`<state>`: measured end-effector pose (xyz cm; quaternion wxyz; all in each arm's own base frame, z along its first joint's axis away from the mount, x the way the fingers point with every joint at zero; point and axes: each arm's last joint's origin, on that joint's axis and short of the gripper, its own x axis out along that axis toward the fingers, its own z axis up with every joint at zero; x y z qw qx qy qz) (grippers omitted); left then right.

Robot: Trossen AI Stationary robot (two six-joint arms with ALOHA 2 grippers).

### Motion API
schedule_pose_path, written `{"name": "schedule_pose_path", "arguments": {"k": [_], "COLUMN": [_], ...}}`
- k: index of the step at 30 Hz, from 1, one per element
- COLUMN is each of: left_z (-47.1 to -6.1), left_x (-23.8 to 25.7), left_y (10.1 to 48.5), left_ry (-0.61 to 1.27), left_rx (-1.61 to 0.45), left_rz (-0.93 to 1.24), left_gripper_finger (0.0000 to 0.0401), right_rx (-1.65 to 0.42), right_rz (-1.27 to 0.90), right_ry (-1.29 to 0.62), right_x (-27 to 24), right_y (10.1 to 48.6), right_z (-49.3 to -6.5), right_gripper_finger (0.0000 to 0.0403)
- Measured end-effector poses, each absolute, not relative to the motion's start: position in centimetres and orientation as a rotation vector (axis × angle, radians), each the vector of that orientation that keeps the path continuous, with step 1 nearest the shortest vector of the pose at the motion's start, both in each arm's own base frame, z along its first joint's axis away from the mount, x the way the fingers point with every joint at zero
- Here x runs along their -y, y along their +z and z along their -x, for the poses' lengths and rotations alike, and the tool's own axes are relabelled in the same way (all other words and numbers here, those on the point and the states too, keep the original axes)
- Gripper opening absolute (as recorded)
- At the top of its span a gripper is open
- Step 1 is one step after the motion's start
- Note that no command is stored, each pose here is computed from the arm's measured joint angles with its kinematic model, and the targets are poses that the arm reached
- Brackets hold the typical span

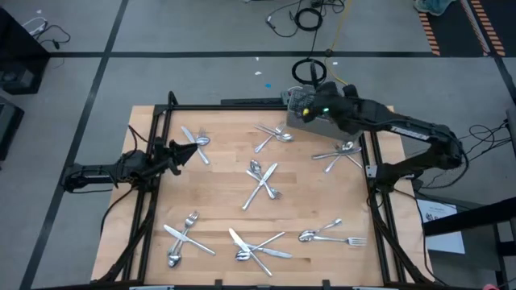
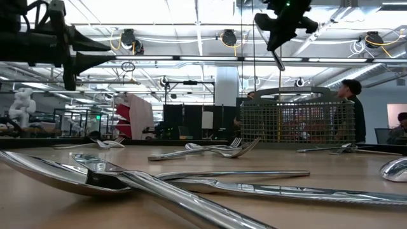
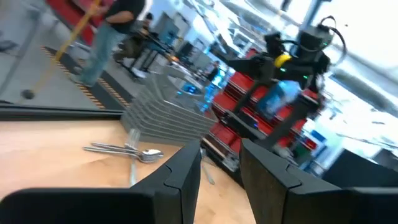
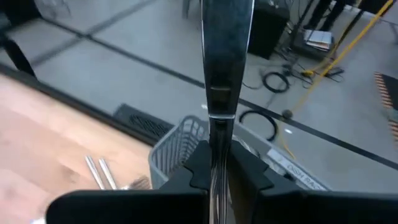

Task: Sort silverware
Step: Put the silver table knife into the gray utensil holder

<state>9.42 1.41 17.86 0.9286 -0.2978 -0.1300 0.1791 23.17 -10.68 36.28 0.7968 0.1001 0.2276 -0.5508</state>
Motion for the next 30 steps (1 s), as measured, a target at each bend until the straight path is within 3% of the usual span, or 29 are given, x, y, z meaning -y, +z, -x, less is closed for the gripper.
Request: {"name": "schedule_pose_path", "arguments": {"k": [12, 20, 30], "left_z": [-9.3, -9.3, -9.3], "left_x": [-1.6, -1.6, -1.6], "left_y": [17.8, 17.8, 17.8], "left_ry": [0.44, 0.455, 0.457], "left_rx": [0.287, 0.292, 0.286], "left_rz": [0.615, 0.615, 0.613], "left_gripper_finger": [0.012, 0.012, 0.012], "right_rx": [-0.23, -0.241, -0.254], "right_rz": [-0.228, -0.156, -0.283], "right_ry": [-1.246, -1.441, -1.609], "right_x": [9.8, 10.0, 11.7], "right_y": [30.8, 28.0, 23.2], "right_z": [-17.2, -16.3, -15.4], "right_gripper_finger": [0.0015, 0.0015, 0.0016]}}
